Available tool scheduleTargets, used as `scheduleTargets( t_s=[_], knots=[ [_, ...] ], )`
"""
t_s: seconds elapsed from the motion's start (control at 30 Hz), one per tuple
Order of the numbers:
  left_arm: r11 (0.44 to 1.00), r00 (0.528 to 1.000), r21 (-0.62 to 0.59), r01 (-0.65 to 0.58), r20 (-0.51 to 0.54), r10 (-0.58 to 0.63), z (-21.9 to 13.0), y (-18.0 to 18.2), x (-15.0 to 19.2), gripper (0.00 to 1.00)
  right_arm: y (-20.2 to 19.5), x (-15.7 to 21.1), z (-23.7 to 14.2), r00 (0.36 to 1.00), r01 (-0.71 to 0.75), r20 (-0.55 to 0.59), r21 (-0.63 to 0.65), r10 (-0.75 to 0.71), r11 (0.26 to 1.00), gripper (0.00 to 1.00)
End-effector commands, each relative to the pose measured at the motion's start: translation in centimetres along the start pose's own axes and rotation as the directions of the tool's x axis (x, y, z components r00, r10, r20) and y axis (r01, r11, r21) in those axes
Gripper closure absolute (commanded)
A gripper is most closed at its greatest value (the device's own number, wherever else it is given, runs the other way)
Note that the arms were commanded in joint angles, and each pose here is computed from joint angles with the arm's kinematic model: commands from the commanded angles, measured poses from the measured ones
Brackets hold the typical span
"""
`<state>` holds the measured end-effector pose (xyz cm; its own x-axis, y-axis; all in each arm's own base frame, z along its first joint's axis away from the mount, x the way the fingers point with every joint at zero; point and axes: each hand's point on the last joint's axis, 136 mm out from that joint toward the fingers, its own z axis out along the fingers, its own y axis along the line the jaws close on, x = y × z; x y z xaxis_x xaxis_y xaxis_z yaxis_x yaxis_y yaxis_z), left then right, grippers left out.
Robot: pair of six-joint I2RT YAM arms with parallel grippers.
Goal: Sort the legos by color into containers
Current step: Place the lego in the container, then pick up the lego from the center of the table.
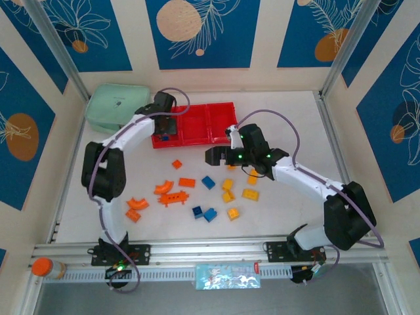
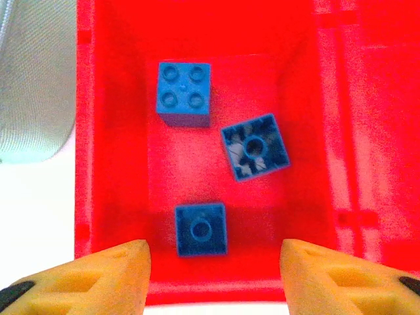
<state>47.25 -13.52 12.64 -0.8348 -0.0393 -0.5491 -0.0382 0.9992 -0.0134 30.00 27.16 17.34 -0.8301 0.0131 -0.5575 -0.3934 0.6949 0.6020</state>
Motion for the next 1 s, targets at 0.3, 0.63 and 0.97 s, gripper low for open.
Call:
scheduleTargets(
  t_s=[0.3, 0.63, 0.97],
  knots=[
    [0.933, 0.999, 0.359, -0.016, -0.022, 0.026, -8.8, -8.2, 5.8, 0.43, -2.3, 2.2, -4.2, 0.996, -0.077, -0.028, 0.064, 0.079, 0.995, 0.01],
    [0.846, 0.962, 0.494, -0.200, -0.064, 0.264, -10.8, -14.6, 15.4, 0.38, -4.0, 7.0, -5.5, 0.983, -0.145, -0.098, 0.089, 0.154, 0.985, 0.01],
    [0.780, 0.890, 0.508, -0.364, -0.057, 0.453, -8.0, -17.8, 19.5, 0.27, -5.1, 8.7, -6.4, 0.977, -0.182, -0.092, 0.109, 0.192, 0.977, 0.01]
  ],
)
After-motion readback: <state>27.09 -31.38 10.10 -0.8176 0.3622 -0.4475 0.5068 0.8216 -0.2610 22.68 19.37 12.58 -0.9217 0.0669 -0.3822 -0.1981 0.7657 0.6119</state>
